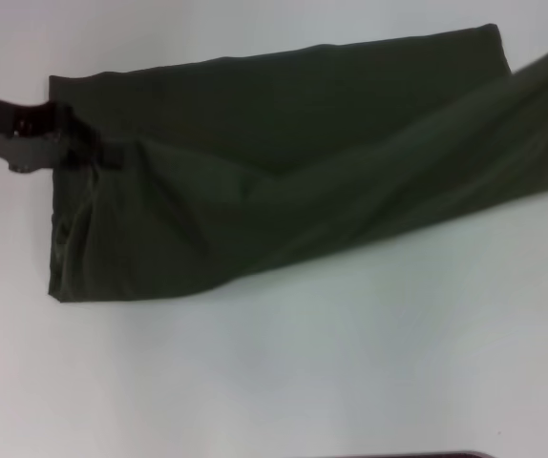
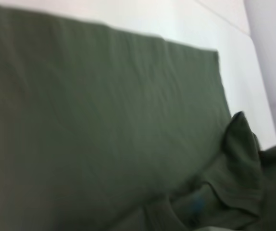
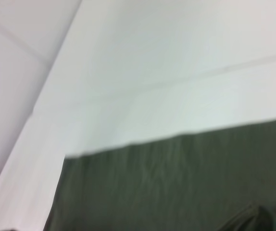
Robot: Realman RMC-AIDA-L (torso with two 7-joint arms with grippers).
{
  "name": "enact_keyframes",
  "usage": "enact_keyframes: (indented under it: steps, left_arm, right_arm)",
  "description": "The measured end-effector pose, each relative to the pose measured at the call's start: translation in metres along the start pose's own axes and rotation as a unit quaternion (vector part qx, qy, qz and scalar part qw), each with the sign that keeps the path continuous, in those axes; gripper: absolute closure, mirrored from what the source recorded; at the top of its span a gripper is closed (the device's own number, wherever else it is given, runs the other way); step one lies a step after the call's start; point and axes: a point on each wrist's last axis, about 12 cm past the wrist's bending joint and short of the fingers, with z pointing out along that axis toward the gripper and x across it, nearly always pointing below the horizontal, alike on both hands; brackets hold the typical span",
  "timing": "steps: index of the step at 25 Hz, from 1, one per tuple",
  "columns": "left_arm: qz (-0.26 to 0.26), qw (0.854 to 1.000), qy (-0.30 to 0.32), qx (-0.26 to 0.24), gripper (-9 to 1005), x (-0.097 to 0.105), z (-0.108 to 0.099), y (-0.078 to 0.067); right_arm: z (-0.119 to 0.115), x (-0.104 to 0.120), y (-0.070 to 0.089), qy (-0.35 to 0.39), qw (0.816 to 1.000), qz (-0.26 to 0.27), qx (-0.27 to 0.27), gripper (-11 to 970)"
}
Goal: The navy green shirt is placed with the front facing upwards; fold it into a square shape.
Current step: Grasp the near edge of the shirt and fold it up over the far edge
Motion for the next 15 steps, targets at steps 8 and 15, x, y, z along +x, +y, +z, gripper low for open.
enact_keyframes:
  steps: [8,15]
  left_arm:
    - [-0.007,0.997,-0.068,-0.037,969,-0.015,0.008,0.006]
    - [-0.007,0.991,-0.12,-0.061,969,-0.029,0.01,0.01]
  right_arm:
    - [-0.001,0.0,-0.009,-0.034,0.999,0.013,0.013,925]
    - [0.006,0.0,-0.013,-0.049,0.998,0.021,0.026,925]
